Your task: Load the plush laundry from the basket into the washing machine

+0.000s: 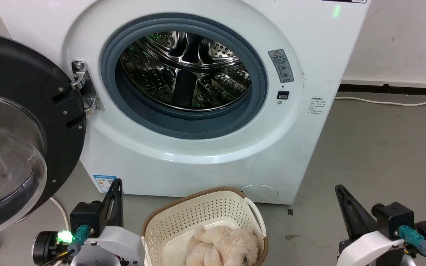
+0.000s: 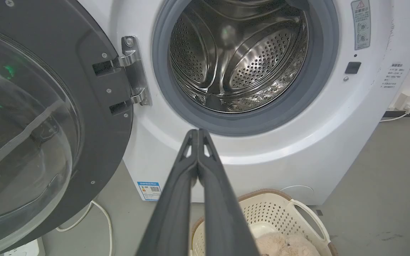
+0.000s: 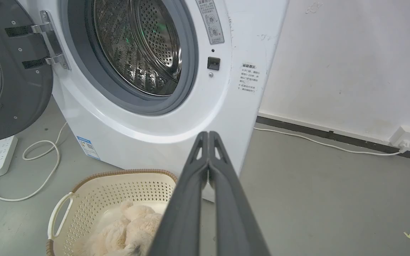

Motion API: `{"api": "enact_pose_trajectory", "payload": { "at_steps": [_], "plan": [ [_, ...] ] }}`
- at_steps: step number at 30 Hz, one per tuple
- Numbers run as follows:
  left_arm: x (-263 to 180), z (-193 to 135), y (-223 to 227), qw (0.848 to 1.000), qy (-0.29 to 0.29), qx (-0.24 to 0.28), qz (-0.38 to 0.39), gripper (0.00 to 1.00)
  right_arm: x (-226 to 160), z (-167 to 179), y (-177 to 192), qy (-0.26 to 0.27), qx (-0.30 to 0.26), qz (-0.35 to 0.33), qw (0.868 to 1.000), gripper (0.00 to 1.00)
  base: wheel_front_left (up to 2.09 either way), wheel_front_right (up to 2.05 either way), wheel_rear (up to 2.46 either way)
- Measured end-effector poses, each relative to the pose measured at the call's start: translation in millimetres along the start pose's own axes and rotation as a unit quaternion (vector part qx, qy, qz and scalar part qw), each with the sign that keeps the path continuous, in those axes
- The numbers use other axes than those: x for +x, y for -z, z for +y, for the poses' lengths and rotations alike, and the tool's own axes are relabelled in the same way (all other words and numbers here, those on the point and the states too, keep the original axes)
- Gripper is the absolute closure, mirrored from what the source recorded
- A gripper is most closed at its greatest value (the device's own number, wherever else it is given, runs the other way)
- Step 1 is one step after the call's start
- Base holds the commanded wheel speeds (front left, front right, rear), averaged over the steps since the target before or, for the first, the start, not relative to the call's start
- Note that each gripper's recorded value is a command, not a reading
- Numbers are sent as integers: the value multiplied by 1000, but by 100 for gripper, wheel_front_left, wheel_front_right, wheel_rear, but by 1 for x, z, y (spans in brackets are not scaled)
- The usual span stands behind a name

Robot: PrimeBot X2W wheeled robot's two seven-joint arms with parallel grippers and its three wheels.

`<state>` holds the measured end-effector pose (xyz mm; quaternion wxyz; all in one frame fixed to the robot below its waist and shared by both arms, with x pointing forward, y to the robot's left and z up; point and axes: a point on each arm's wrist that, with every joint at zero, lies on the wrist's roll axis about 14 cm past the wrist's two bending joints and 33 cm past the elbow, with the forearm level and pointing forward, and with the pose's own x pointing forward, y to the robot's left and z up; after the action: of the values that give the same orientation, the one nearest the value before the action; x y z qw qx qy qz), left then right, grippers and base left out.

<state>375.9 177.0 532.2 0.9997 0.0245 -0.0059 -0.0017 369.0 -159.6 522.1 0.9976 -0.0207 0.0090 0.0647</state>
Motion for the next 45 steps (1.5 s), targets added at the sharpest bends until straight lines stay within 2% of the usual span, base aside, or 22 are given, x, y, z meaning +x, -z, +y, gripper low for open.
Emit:
{"api": "enact_pose_trajectory", "payload": {
  "at_steps": [21, 22, 45],
  "plan": [
    [0, 0, 0, 1000, 0, 0, 0, 100, 0, 0, 0, 0, 0, 0, 1000, 100, 0, 0, 0],
    [0, 0, 0, 1000, 0, 0, 0, 0, 0, 0, 0, 0, 0, 0, 1000, 0, 0, 0, 0],
    [1, -8, -2, 1000, 6, -26, -11, 0, -2, -2, 0, 4, 27, -11, 1000, 0, 0, 0, 0]
  ]
}}
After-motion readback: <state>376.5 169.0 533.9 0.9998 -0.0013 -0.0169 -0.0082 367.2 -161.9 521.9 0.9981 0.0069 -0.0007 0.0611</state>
